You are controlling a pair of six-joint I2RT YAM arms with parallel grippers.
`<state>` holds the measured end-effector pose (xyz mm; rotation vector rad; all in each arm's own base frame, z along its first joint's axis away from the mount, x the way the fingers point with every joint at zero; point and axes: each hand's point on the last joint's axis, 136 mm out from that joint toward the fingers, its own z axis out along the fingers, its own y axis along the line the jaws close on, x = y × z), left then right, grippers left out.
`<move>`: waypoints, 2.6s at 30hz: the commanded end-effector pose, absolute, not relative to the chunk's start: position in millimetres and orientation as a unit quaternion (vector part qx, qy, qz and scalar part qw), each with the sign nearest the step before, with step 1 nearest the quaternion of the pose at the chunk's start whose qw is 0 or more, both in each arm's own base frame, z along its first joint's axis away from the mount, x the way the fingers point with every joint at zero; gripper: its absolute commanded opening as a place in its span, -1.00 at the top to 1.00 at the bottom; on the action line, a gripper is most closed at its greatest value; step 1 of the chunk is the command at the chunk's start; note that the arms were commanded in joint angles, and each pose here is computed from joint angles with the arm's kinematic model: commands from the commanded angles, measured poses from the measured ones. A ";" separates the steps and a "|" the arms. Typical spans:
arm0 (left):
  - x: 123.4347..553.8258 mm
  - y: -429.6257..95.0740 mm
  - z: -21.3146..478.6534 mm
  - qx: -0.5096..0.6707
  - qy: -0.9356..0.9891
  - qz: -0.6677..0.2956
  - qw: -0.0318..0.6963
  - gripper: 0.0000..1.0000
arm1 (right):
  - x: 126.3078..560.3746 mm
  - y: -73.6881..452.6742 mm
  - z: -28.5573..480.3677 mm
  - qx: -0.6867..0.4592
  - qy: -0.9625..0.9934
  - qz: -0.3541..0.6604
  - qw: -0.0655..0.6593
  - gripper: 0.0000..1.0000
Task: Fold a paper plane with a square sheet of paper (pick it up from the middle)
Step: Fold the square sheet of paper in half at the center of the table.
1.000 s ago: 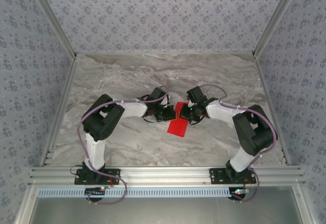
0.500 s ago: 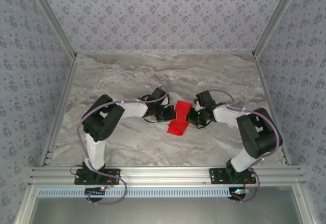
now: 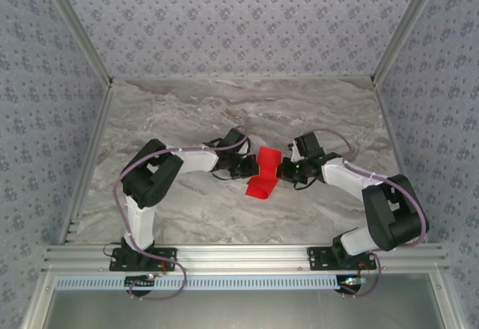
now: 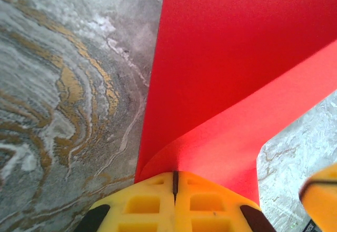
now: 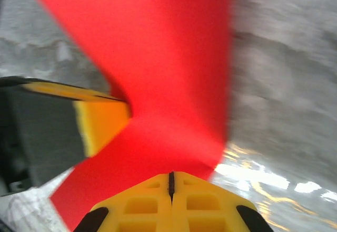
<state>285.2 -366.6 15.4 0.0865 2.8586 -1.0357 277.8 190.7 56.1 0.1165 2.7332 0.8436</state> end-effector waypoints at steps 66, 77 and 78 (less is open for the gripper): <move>226.3 -277.2 -78.3 -0.017 0.991 -0.125 -0.049 1.00 | 344.0 212.4 59.2 0.045 0.934 0.299 0.193 1.00; 223.9 -274.6 -81.4 -0.020 0.991 -0.122 -0.051 1.00 | 357.6 193.5 12.3 0.112 0.936 0.297 0.150 1.00; 223.4 -274.6 -82.0 -0.021 0.991 -0.121 -0.052 1.00 | 361.9 187.2 10.5 0.121 0.936 0.293 0.152 1.00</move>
